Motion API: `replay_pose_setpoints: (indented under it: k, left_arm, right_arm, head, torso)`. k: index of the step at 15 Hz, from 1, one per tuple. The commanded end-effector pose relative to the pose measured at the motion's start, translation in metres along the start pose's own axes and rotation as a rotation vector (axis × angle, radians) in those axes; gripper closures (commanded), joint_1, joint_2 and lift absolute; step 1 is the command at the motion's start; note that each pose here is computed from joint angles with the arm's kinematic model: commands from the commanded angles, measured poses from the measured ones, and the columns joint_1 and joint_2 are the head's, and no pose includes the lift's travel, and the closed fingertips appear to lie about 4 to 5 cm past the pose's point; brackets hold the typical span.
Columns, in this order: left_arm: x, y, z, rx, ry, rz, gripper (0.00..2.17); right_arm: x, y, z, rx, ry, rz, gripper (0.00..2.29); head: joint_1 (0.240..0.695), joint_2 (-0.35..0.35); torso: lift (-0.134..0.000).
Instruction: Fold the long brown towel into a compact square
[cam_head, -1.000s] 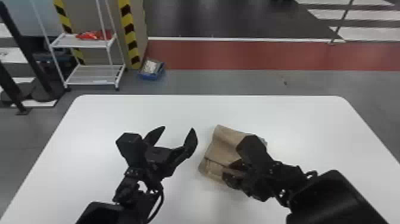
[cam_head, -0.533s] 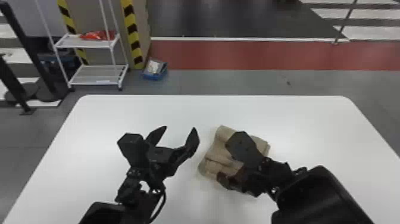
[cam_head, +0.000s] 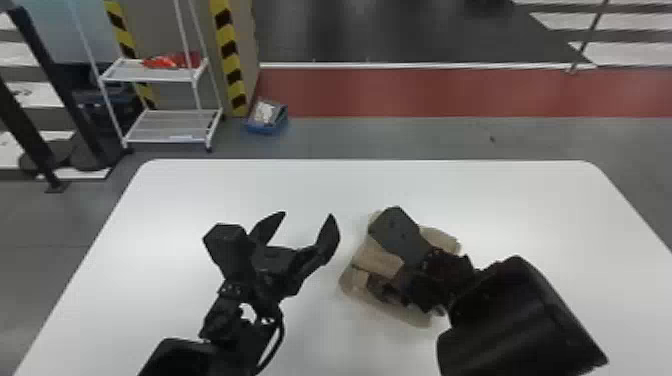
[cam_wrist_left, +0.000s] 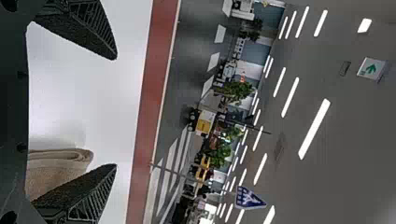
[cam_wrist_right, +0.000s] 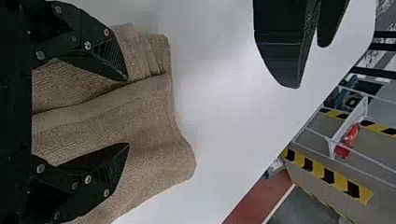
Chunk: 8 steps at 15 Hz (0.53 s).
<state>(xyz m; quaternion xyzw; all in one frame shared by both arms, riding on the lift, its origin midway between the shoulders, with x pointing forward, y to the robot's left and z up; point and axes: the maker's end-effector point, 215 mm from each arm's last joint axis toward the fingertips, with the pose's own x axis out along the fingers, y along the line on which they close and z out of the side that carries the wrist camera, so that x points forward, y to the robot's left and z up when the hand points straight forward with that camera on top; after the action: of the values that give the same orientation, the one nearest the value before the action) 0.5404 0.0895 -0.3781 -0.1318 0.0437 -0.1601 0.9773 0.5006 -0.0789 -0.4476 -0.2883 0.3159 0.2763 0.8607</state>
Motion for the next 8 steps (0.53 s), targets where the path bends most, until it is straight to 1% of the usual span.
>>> replay_pose_setpoints:
  k: [1,3,4,5,7,8]
  left_arm:
    - [0.0,0.0,0.0,0.0,-0.002,0.0,0.05]
    - [-0.001,0.001,0.001,0.0,-0.002,0.002,0.05]
    - [0.0,0.002,0.002,0.001,-0.004,0.003,0.05]
    - [0.0,0.002,0.001,0.0,-0.002,0.003,0.05]
    - [0.0,0.001,0.0,0.0,-0.001,0.002,0.05]
    - [0.0,0.002,0.0,0.002,0.0,0.002,0.05]
  right_arm:
    - [0.011,0.003,0.0,-0.009,0.024,0.009,0.47]
    - [0.012,0.0,0.0,-0.01,0.034,0.0,0.47]
    - [0.011,-0.002,0.001,-0.009,0.032,-0.002,0.54]
    - [0.011,-0.005,-0.002,-0.004,0.037,-0.009,0.68]
    - [0.01,-0.006,-0.006,0.002,0.041,-0.021,0.88]
    - [0.009,-0.007,-0.005,0.002,0.036,-0.03,1.03]
  head:
    - [0.695,0.01]
    - [0.695,0.015]
    - [0.695,0.016]
    - [0.695,0.016]
    - [0.695,0.015]
    - [0.695,0.013]
  torso:
    - [-0.102]
    - [-0.102]
    - [-0.102]
    - [-0.102]
    - [-0.102]
    - [-0.102]
